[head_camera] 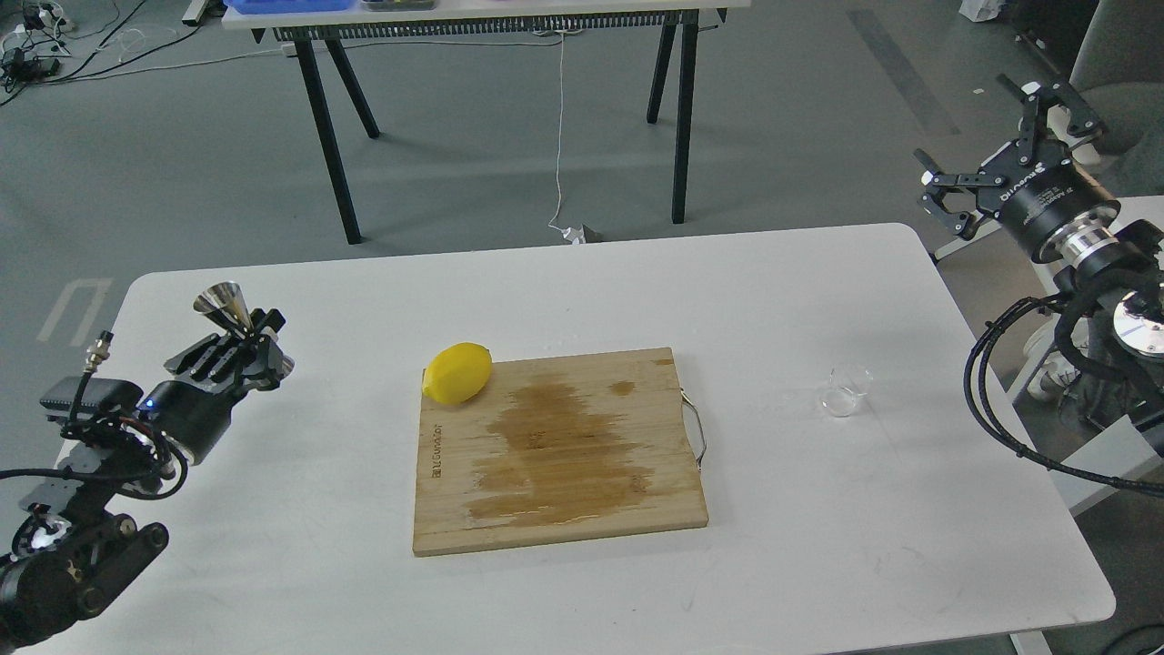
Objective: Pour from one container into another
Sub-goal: 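Lift the jigger with the left gripper and carry it over the board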
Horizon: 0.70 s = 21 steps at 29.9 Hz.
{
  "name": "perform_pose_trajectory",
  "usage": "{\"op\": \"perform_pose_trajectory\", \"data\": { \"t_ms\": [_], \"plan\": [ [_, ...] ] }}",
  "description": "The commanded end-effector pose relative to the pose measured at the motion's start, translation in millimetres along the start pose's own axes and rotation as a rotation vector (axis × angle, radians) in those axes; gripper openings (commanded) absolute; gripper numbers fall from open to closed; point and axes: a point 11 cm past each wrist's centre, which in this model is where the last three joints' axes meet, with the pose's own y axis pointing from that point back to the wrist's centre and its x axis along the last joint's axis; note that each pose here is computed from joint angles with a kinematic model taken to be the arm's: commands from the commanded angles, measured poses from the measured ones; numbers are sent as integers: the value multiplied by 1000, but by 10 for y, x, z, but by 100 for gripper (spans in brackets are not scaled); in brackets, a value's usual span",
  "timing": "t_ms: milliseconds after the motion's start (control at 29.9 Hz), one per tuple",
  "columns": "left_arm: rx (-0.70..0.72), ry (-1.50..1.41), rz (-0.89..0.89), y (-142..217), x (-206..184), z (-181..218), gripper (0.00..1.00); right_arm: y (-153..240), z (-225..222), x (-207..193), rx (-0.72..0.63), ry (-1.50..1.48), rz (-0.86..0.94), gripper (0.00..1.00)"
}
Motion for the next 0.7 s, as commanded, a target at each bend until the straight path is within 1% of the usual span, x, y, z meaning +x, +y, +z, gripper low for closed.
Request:
{"op": "perform_pose_trajectory", "data": {
  "t_ms": [0, 100, 167, 234, 334, 435, 535, 568, 669],
  "plan": [
    [-66, -7, 57, -203, 268, 181, 4, 22, -36, 114, 0, 3, 40, 99],
    [-150, 15, 102, -364, 416, 479, 4, 30, 3, 140, -14, 7, 48, 99],
    [-235, 49, 136, -486, 494, 815, 5, 31, -1, 143, -16, 11, 49, 99],
    [-300, 87, 156, -592, 491, 1121, 5, 32, 4, 147, -24, 15, 51, 99],
    [-375, 127, 138, -681, 327, 1517, 5, 39, 14, 193, -39, 24, 68, 99],
    [-434, 124, 68, -656, 59, 1765, 5, 29, 16, 225, -47, 34, 83, 99],
    [-498, 153, 14, -634, -217, 2124, 5, 26, 46, 233, -54, 35, 86, 99],
    [-513, 158, -1, -619, -299, 2212, 5, 18, 71, 225, -57, 32, 84, 99],
    [-525, 150, -40, -588, -486, 2314, 5, -3, 107, 203, -60, 24, 78, 99]
  ]
}}
